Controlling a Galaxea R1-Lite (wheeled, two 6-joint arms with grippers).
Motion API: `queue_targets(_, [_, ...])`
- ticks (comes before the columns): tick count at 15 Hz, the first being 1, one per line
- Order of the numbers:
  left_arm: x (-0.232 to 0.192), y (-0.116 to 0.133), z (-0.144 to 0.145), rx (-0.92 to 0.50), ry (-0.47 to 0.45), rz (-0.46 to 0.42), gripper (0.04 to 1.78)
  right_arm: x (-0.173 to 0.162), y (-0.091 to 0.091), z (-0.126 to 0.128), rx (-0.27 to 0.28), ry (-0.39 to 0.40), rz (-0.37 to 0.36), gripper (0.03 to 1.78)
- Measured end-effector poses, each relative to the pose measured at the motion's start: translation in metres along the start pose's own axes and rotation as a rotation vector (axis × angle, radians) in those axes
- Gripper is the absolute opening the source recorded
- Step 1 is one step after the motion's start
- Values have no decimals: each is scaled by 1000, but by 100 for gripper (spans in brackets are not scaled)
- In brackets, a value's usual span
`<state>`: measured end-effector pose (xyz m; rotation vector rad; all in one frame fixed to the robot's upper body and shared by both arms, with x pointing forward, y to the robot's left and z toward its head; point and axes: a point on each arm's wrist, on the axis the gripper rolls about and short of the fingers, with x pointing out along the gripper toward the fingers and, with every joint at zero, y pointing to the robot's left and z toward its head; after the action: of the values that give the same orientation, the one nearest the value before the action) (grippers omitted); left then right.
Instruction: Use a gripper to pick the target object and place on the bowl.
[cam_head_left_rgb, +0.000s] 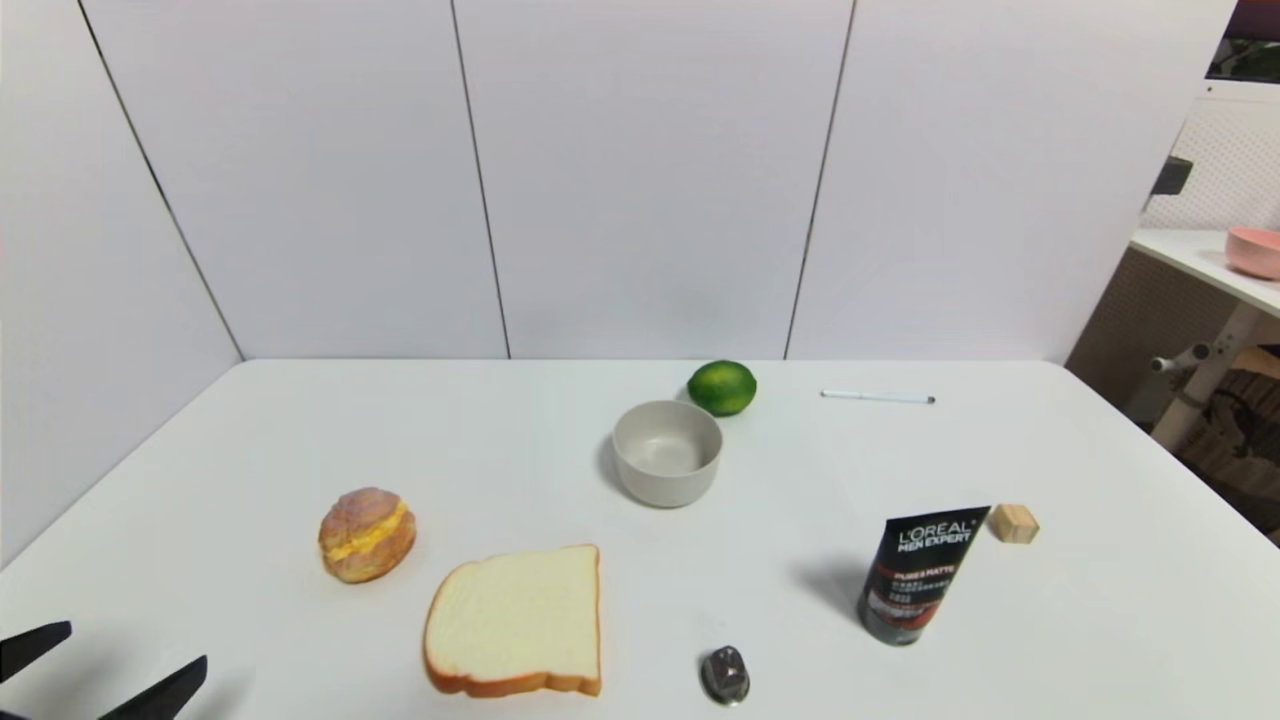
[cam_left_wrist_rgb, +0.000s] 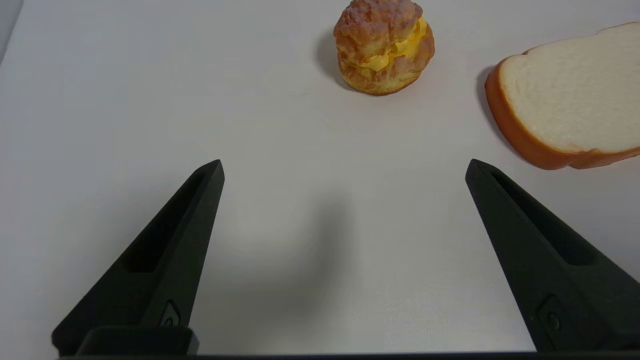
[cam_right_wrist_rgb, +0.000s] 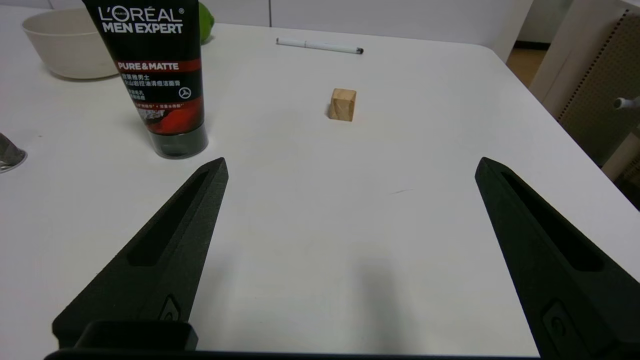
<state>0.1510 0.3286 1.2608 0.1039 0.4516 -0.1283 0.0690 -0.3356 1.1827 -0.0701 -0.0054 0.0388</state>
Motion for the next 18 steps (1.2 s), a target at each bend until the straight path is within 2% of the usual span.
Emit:
queue_targets(7, [50, 4, 64, 12, 124, -40, 171, 0, 0, 0, 0, 0, 0, 171])
queue_targets(12, [88, 5, 89, 16, 243, -60, 171, 0, 0, 0, 0, 0, 0, 171])
queue_targets(18, [113, 3, 110, 23, 446, -92, 171, 0, 0, 0, 0, 0, 0, 171])
